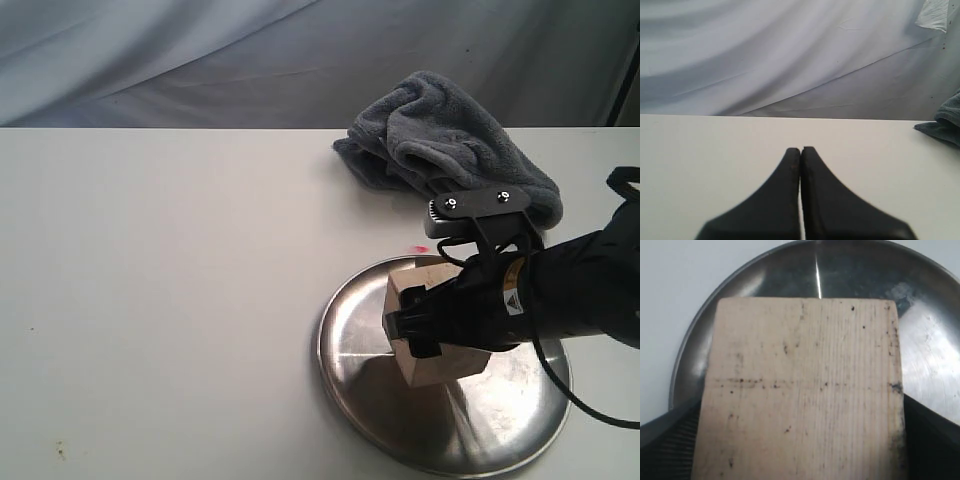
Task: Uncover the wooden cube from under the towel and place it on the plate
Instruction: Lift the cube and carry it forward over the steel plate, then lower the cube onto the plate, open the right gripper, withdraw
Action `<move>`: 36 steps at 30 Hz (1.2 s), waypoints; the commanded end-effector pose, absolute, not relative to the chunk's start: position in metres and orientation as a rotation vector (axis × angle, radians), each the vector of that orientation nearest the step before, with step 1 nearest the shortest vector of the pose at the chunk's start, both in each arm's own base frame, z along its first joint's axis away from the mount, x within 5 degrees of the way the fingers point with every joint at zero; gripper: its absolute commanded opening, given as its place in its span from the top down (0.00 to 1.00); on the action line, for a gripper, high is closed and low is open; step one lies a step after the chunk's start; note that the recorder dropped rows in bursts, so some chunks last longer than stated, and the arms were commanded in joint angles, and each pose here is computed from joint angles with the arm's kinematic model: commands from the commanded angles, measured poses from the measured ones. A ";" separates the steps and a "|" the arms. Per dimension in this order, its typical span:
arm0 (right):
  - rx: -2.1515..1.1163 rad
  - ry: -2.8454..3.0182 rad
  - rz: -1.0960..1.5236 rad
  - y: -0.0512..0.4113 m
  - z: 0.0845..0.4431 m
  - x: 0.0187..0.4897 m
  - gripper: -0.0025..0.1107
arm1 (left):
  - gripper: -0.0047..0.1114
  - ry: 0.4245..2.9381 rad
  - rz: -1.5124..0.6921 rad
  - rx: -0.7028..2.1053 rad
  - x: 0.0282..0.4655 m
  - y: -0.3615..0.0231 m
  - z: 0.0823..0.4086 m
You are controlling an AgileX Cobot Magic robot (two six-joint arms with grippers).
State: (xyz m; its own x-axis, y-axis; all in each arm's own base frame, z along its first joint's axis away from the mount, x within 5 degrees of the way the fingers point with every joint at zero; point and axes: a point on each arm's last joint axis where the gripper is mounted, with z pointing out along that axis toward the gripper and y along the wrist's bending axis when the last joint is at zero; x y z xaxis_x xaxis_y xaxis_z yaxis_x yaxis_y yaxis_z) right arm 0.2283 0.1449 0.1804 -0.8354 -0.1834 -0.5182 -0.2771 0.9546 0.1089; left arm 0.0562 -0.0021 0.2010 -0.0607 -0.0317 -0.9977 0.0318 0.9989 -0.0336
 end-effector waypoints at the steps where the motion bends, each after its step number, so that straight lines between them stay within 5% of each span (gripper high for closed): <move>1: -0.364 2.501 0.296 0.151 0.186 0.231 0.53 | 0.95 1.629 -0.053 0.000 0.056 -0.002 0.200; 30: -0.543 2.535 0.226 0.156 0.155 0.239 0.49 | 0.95 1.629 -0.053 -0.001 0.056 -0.002 0.200; 36: -0.551 2.530 0.227 0.156 0.155 0.239 0.31 | 0.95 1.629 -0.053 -0.001 0.056 -0.002 0.200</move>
State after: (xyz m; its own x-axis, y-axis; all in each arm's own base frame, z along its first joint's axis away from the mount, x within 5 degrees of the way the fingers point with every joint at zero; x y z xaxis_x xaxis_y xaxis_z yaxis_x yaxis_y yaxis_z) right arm 0.2377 0.1537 0.1516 -0.7934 -0.3391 -0.5055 -0.4146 0.9091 0.0410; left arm 0.0562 -0.0021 0.2010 -0.0607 -0.0317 -0.9977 0.0318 0.9989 -0.0336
